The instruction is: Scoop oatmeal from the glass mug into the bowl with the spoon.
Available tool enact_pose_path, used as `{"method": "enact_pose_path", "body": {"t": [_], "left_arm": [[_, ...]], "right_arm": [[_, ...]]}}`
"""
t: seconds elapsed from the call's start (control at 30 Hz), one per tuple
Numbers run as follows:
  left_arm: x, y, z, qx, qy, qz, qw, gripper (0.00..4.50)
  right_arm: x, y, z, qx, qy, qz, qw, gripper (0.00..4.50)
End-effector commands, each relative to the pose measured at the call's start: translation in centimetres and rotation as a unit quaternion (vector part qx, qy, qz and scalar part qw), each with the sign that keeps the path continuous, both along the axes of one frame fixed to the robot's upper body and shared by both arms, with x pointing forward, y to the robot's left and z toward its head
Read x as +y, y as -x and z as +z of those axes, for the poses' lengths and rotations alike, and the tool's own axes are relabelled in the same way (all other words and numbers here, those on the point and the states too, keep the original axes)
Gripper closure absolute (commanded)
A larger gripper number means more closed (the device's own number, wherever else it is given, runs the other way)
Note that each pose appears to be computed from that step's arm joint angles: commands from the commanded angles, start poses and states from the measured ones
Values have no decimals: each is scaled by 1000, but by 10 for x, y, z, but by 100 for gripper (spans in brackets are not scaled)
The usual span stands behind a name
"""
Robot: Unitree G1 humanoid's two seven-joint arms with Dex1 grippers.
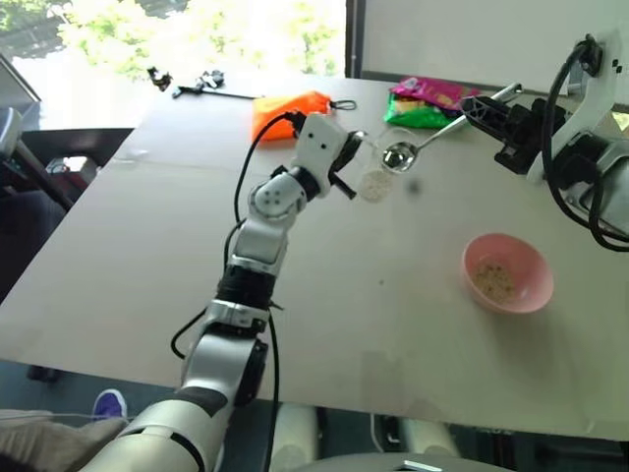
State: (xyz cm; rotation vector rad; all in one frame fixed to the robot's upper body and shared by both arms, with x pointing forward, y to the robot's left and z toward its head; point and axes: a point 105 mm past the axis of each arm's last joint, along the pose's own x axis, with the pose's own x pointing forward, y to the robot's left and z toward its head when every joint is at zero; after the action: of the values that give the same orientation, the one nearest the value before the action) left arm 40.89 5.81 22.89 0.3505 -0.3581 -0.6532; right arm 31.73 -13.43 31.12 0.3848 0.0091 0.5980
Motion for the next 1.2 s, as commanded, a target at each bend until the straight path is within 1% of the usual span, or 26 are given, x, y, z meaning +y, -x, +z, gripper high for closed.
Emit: {"method": "enact_pose_path", "body": {"t": [0.03,0.1,0.2,0.33,0.43,0.6,0.73,0.8,0.93,1.03,1.2], "left_arm": [[-5,11,22,-47,-1,-3,999,441],[-4,12,22,-47,2,2,999,441],[-4,11,23,-54,-6,6,999,441],[-6,11,22,-63,-20,4,998,441],[-9,11,23,-68,-26,-1,997,441],[-8,10,22,-67,-25,-1,997,441],[-9,7,22,-65,-24,-3,998,441],[-10,6,23,-65,-23,-3,998,441],[-11,5,22,-68,-29,-4,997,441],[-11,5,19,-66,-32,-2,997,441],[-8,2,14,-61,-35,6,998,441]], "right_arm": [[-2,-3,16,-40,17,-12,999,450],[1,-7,16,-53,46,-24,997,450],[16,-11,12,-85,119,-28,989,450],[36,-13,-4,-119,228,-20,966,450],[44,-18,-18,-114,251,-8,961,450],[53,-19,-28,-94,245,19,965,450],[59,-19,-34,-75,226,41,970,450],[60,-18,-33,-64,205,49,975,450],[57,-19,-26,-48,166,50,984,450],[50,-21,-16,-33,125,48,990,450],[42,-23,-5,-20,94,42,994,450]]}}
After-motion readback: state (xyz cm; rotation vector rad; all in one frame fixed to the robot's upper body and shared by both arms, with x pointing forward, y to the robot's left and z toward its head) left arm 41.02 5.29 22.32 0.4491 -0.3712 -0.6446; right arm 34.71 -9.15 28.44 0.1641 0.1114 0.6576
